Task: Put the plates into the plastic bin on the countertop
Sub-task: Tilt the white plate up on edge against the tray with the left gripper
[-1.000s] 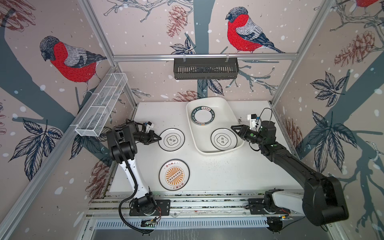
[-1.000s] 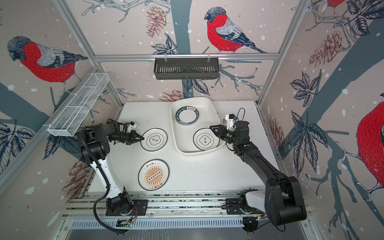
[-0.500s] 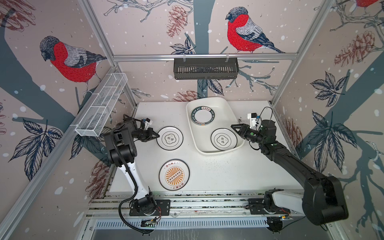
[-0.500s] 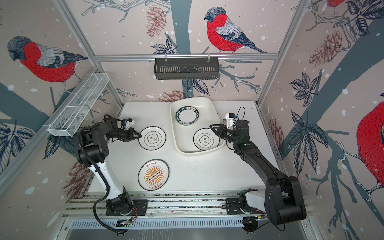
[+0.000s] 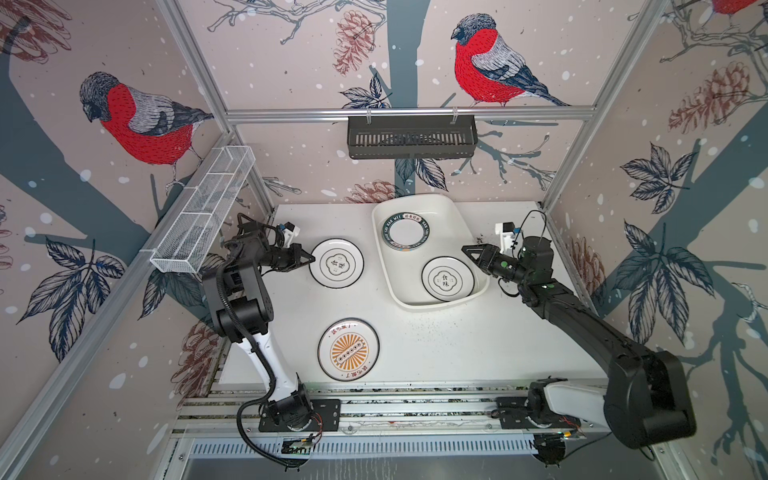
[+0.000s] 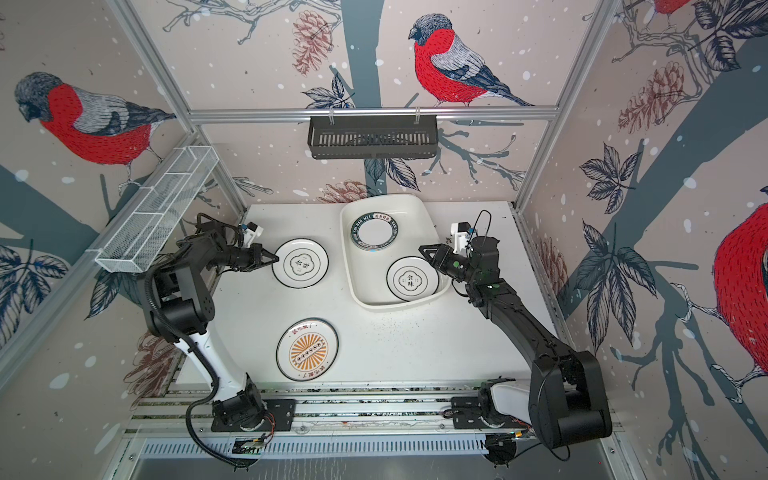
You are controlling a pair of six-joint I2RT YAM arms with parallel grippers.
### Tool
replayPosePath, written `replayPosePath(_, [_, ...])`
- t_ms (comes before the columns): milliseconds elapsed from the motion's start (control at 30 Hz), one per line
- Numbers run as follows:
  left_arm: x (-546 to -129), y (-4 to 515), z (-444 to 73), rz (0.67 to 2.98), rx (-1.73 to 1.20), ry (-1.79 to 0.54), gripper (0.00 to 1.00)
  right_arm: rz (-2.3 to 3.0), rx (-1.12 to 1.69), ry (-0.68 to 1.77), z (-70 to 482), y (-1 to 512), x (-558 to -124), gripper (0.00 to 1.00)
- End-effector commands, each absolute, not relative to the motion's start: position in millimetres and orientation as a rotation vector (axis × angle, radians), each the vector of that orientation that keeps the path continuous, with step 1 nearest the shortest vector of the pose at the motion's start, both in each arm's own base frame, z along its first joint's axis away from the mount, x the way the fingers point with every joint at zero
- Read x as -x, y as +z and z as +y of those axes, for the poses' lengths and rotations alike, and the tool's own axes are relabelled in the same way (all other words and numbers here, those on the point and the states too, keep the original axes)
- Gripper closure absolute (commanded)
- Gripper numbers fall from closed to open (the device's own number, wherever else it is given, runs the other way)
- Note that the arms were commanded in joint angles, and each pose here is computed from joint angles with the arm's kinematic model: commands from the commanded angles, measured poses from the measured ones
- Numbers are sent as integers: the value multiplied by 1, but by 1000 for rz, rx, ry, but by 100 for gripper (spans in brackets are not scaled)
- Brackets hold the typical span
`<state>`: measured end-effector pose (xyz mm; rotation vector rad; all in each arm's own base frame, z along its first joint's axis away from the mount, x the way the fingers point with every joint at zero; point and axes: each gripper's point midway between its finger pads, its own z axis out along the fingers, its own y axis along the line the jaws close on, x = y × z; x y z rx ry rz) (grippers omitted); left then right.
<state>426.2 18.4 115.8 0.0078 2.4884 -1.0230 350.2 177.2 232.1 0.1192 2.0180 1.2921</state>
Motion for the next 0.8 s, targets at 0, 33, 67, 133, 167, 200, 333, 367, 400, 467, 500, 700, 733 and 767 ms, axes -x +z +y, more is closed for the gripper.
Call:
replayPosePath(0, [-425,135,14,2449,-8,-1065,100,1992,-84,1301,180,240,-351,62])
replayPosePath(33, [-425,137,14,2445,-16,-1060,100,1991,-80,1304,181,241,-350,62])
replayPosePath(67, [-426,140,15,2442,-25,-1048,100,1990,-78,1304,181,242,-350,62])
replayPosePath(133, [-428,144,17,2441,-31,-1023,100,1990,-77,1304,181,242,-350,62])
replayPosePath(167, [-428,147,17,2435,-36,-1017,100,1990,-76,1305,181,242,-350,62])
replayPosePath(200, [-428,150,16,2429,-37,-1017,100,1986,-71,1310,182,244,-350,62])
replayPosePath(333, [-429,161,14,2405,-43,-1025,100,1984,-52,1317,183,245,-349,62])
replayPosePath(367, [-430,164,13,2400,-47,-1026,100,1984,-42,1321,184,246,-348,62])
replayPosePath(400, [-430,167,12,2396,-52,-1022,100,2004,-41,1329,186,241,-349,62])
replayPosePath(467, [-430,171,9,2387,-60,-1026,100,2031,-26,1343,189,236,-350,62])
replayPosePath(500, [-430,173,8,2384,-62,-1029,100,2040,-21,1348,190,234,-349,62])
replayPosePath(700, [-428,182,-7,2372,-102,-1044,100,2064,-4,1346,191,231,-348,62])
replayPosePath(733, [-427,184,-9,2369,-111,-1043,100,2065,-1,1345,191,231,-347,62])
replayPosePath(767, [-427,187,-12,2361,-117,-1044,100,2067,0,1344,191,231,-346,62])
